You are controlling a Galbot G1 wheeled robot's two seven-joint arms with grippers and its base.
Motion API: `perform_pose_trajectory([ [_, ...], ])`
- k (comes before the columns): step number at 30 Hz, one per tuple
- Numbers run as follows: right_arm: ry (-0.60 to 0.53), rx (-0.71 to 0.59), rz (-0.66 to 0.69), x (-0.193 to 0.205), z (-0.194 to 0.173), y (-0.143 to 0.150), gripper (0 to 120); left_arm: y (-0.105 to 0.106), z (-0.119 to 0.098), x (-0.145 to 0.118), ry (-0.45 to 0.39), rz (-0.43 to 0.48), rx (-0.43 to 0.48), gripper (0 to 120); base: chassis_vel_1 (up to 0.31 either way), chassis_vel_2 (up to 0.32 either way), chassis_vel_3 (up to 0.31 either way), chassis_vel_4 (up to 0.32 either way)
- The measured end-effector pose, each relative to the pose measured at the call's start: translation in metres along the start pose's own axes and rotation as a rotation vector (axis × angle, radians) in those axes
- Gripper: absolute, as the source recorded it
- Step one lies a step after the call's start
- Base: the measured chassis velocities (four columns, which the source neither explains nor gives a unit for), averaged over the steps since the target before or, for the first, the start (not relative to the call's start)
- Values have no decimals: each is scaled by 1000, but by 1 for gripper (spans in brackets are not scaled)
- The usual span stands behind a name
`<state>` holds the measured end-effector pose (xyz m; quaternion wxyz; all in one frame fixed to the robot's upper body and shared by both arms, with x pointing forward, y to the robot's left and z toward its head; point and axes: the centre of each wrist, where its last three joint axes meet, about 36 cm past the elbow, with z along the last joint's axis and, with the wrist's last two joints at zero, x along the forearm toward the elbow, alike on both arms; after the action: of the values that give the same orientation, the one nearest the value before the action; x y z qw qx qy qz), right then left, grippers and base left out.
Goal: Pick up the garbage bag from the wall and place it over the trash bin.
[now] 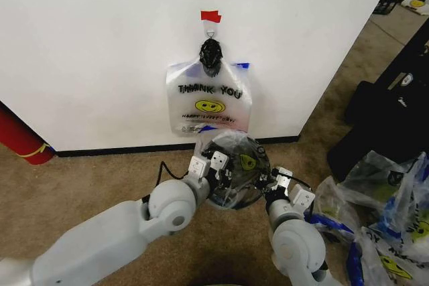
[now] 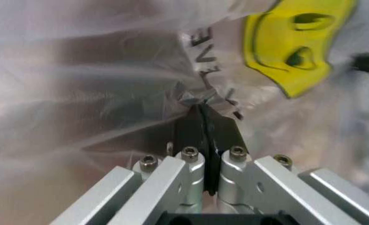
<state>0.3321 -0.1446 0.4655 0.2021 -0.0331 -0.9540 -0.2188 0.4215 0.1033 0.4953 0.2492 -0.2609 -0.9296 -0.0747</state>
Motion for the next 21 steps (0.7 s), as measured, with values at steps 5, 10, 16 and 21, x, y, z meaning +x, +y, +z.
perform_pose_trajectory([
  [5, 4, 3, 7, -4, 4, 0, 0, -16, -1, -21, 4, 2, 23, 0, 0, 0, 0, 0],
  [10, 5, 7, 6, -5, 5, 0, 0, -27, 0, -37, 16, -6, 12, 0, 0, 0, 0, 0],
  [16, 6, 16, 0, -2, 6, 0, 0, -33, 8, -70, 83, -53, -21, 0, 0, 0, 0, 0],
  [21, 2, 19, -3, 0, 5, -1, 0, -32, 12, -87, 118, -88, -44, 0, 0, 0, 0, 0],
])
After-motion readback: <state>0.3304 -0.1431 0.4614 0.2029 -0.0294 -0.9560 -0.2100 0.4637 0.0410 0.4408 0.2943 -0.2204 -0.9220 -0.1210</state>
